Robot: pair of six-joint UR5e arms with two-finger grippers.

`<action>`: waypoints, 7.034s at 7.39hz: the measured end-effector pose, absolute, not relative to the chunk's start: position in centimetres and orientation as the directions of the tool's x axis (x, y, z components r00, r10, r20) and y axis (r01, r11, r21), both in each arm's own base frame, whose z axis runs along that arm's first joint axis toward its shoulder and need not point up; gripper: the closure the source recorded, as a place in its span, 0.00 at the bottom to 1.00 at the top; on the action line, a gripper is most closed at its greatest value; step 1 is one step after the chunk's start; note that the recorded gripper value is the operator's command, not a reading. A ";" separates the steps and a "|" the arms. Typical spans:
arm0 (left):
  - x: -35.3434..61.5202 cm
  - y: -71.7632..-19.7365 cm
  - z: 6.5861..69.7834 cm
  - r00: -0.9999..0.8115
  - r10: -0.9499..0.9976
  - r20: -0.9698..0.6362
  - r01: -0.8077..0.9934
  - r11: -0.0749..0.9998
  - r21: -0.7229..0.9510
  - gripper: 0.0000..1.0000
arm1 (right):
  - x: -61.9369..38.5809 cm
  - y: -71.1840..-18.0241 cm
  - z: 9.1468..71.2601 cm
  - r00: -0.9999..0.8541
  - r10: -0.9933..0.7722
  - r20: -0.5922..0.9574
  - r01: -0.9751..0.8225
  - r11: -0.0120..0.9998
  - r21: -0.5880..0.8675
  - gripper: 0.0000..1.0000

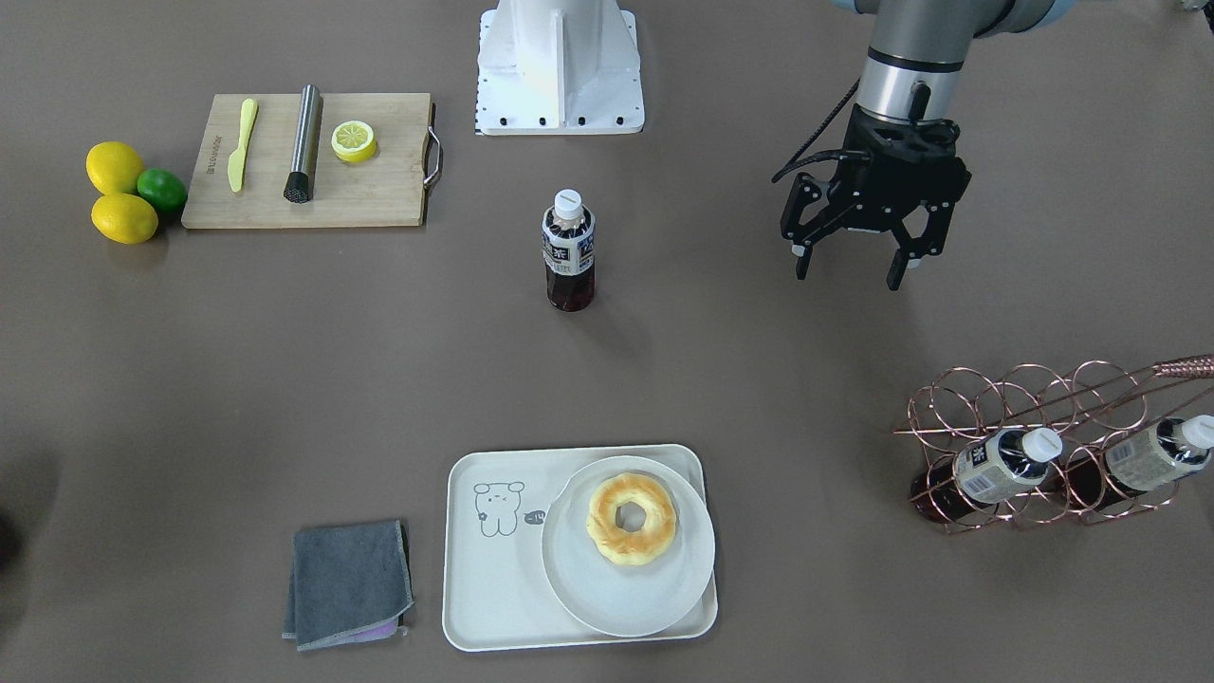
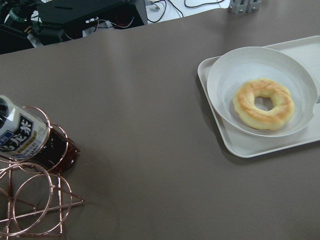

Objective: Place tea on tray
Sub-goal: 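Move the right gripper over the standing tea bottle, then grasp the bottle cap with the right gripper and lift it, then lower the bottle onto the white tray beside the donut bowl, release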

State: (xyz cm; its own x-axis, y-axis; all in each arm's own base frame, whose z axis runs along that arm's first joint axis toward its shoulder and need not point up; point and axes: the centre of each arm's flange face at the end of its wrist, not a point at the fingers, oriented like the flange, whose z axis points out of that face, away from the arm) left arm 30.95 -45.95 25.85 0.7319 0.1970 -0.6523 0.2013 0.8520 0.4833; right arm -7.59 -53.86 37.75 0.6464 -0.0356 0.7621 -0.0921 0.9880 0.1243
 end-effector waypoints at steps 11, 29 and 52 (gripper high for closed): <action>-1.1 -47.0 52.5 0.742 0.308 -0.595 -0.087 0.925 0.370 0.02 | -36.7 -42.3 8.9 0.653 0.004 0.757 -0.088 0.993 0.072 0.00; -3.0 -47.0 54.9 0.751 0.274 -0.601 -0.066 0.936 0.345 0.02 | -52.8 -39.1 6.6 0.735 -0.004 0.678 -0.074 0.994 0.086 1.00; -2.6 -51.3 54.8 0.755 0.276 -0.595 -0.067 0.935 0.349 0.02 | -45.1 -70.8 12.7 0.739 -0.017 0.674 -0.084 0.990 0.117 0.60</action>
State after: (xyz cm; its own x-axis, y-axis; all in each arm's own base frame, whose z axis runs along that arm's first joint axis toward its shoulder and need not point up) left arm -2.61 -51.30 54.81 0.7547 0.2760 -0.5952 -0.0665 0.9347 0.3492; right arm -45.11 -70.76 12.68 0.7386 -0.0170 0.6739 -0.0842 0.9895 0.1172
